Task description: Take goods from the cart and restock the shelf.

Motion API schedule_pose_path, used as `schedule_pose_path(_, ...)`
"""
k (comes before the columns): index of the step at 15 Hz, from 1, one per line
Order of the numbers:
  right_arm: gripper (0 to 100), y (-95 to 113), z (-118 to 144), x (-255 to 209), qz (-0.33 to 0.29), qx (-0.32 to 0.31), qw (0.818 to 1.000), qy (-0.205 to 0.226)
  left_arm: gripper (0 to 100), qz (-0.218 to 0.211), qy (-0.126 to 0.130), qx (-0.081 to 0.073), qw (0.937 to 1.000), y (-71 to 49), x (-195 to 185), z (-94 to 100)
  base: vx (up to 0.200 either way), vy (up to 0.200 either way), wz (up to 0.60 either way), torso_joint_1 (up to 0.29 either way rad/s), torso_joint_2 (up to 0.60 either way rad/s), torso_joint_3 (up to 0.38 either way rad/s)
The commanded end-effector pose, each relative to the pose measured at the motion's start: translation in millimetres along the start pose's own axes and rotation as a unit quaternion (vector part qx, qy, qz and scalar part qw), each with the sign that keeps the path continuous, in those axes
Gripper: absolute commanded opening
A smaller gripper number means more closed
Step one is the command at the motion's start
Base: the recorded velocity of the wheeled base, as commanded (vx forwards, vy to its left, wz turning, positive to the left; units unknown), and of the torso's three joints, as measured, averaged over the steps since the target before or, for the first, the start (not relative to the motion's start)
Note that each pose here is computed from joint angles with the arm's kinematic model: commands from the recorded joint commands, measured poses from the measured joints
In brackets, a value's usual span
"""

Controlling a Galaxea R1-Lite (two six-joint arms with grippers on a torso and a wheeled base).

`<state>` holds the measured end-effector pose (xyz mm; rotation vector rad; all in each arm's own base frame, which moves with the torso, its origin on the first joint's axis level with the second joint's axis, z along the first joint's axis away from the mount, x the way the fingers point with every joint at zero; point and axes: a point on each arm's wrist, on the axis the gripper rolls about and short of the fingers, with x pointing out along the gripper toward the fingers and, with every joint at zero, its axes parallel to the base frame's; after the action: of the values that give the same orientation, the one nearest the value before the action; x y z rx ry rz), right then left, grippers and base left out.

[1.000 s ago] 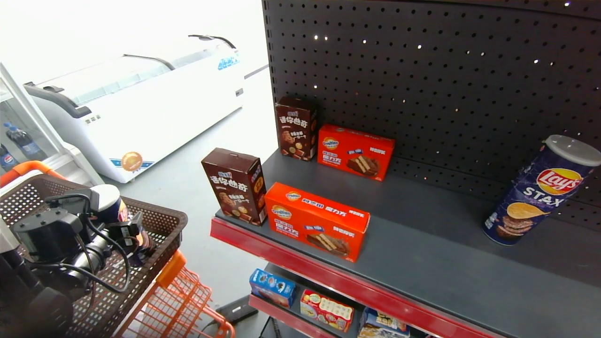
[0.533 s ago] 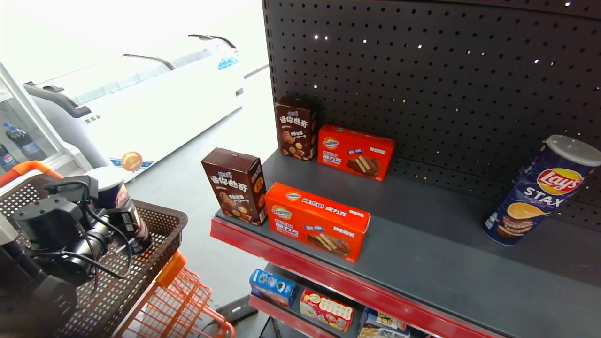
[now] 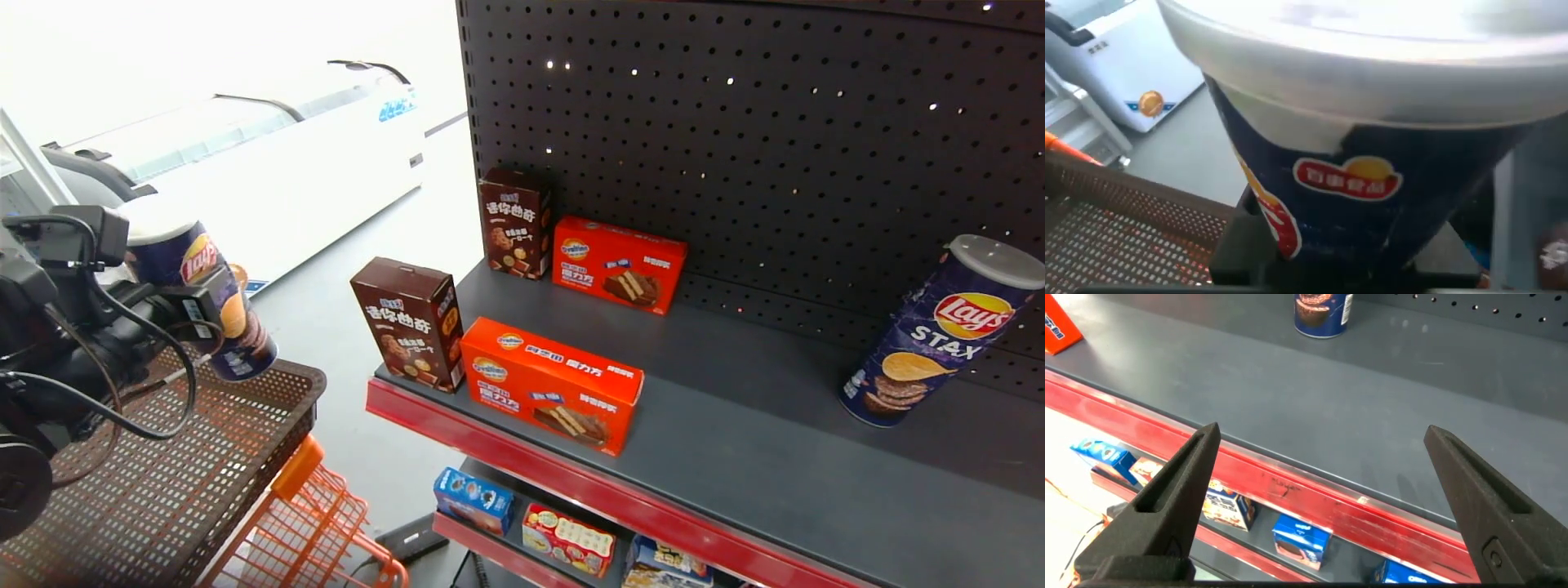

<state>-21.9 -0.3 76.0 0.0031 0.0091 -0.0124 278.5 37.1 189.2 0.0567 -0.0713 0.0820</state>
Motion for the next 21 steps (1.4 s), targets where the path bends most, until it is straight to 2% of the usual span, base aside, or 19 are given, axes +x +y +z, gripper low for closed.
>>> schedule_pose_path(1,100,0.0,0.0,0.0,0.000,0.000,1.000,0.000,0,-0.044,-0.050,-0.003,0.9978,-20.7,-26.7,52.6,0.000,0.000,0.00,0.000,0.00,0.000)
schedule_pose_path(2,100,0.0,0.0,0.0,0.000,0.000,1.000,0.000,0,-0.075,-0.039,-0.003,0.9965,-25.7,-33.9,56.7,0.000,0.000,0.00,0.000,0.00,0.000)
schedule_pose_path(3,100,0.0,0.0,0.0,0.000,0.000,1.000,0.000,0,-0.145,-0.051,-0.015,0.9880,-39.9,-47.2,66.5,0.000,0.000,0.00,0.000,0.00,0.000)
schedule_pose_path(4,100,0.0,0.0,0.0,0.000,0.000,1.000,0.000,0,-0.199,-0.065,-0.024,0.9775,-45.3,-60.2,79.4,0.000,0.000,0.00,0.000,0.00,0.000)
schedule_pose_path(5,100,0.0,0.0,0.0,0.000,0.000,1.000,0.000,0,-0.222,-0.055,-0.024,0.9731,-46.0,-65.0,83.2,0.000,0.000,0.00,0.000,0.00,0.000)
schedule_pose_path(7,100,0.0,0.0,0.0,0.000,0.000,1.000,0.000,0,-0.234,-0.050,-0.024,0.9707,-47.7,-68.1,84.2,0.000,0.000,0.00,0.000,0.00,0.000)
schedule_pose_path(8,100,0.0,0.0,0.0,0.000,0.000,1.000,0.000,0,-0.283,-0.046,-0.030,0.9577,-61.8,-89.2,94.1,0.000,0.000,0.00,0.000,0.00,0.000)
schedule_pose_path(9,100,0.0,0.0,0.0,0.000,0.000,1.000,0.000,0,-0.293,-0.039,-0.031,0.9548,-64.8,-93.9,95.3,0.000,0.000,0.00,0.000,0.00,0.000)
schedule_pose_path(12,100,0.0,0.0,0.0,0.000,0.000,1.000,0.000,0,-0.359,-0.018,-0.039,0.9323,-81.1,-120.0,110.2,0.000,0.000,0.00,0.000,0.00,0.000)
schedule_pose_path(13,100,0.0,0.0,0.0,0.000,0.000,1.000,0.000,0,-0.369,-0.002,-0.038,0.9286,-83.4,-124.2,110.4,0.000,0.000,0.00,0.000,0.00,0.000)
schedule_pose_path(15,100,0.0,0.0,0.0,0.000,0.000,1.000,0.000,0,-0.391,0.004,-0.036,0.9199,-89.8,-131.5,110.6,0.000,0.000,0.00,0.000,0.00,0.000)
schedule_pose_path(17,100,0.0,0.0,0.0,0.000,0.000,1.000,0.000,0,-0.441,0.002,-0.040,0.8968,-104.5,-140.4,111.1,0.000,0.000,0.00,0.000,0.00,0.000)
schedule_pose_path(18,100,0.0,0.0,0.0,0.000,0.000,1.000,0.000,0,-0.459,0.008,-0.040,0.8877,-110.9,-142.6,109.0,0.000,0.000,0.00,0.000,0.00,0.000)
schedule_pose_path(19,100,0.0,0.0,0.0,0.000,0.000,1.000,0.000,0,-0.472,0.010,-0.039,0.8805,-117.6,-141.4,109.5,0.000,0.000,0.00,0.000,0.00,0.000)
schedule_pose_path(21,100,0.0,0.0,0.0,0.000,0.000,1.000,0.000,0,-0.489,0.015,-0.038,0.8711,-127.9,-135.2,110.0,0.000,0.000,0.00,0.000,0.00,0.000)
